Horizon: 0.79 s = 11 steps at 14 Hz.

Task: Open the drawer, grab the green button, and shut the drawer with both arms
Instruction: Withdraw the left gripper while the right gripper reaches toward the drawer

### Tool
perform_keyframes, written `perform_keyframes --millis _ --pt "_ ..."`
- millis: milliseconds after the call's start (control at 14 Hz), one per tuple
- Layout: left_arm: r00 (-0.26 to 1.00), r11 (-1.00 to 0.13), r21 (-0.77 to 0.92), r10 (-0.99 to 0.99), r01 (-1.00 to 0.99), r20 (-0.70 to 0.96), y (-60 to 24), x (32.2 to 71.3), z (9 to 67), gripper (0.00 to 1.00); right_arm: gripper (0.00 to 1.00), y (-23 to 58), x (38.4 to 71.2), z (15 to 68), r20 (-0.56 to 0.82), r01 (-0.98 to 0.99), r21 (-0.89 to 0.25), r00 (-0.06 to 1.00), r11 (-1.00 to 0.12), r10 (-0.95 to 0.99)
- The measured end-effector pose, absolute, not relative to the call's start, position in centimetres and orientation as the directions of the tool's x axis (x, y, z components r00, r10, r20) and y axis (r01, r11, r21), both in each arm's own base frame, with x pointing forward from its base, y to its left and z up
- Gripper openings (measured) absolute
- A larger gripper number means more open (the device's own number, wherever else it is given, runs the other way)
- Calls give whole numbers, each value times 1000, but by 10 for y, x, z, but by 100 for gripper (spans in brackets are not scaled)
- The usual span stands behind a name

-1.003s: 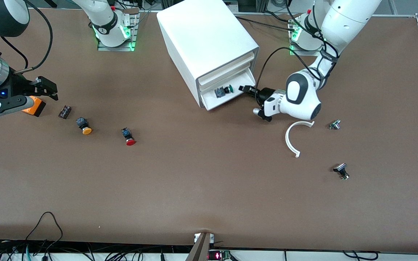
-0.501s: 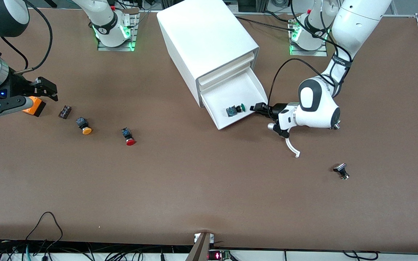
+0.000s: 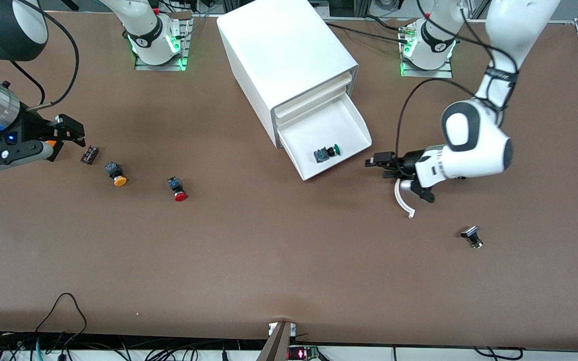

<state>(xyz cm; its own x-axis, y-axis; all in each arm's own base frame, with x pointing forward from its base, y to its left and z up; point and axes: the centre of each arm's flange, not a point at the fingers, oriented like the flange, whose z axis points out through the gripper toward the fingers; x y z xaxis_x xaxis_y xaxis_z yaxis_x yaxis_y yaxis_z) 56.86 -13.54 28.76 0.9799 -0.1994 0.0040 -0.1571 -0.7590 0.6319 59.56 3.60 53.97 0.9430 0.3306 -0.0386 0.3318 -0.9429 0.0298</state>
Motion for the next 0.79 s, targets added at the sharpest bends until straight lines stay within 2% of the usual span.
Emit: perform_keyframes --millis 358,645,788 --pt "972 -916 334 -233 -223 10 -93 556 419 100 100 105 620 512 77 417 15 906 -909 417" --pt "947 -943 87 -321 -321 18 -71 547 510 100 100 197 621 482 129 538 27 834 -842 537" --pt "944 -944 2 -329 -330 27 -56 550 534 100 100 219 618 473 126 581 29 805 -814 579"
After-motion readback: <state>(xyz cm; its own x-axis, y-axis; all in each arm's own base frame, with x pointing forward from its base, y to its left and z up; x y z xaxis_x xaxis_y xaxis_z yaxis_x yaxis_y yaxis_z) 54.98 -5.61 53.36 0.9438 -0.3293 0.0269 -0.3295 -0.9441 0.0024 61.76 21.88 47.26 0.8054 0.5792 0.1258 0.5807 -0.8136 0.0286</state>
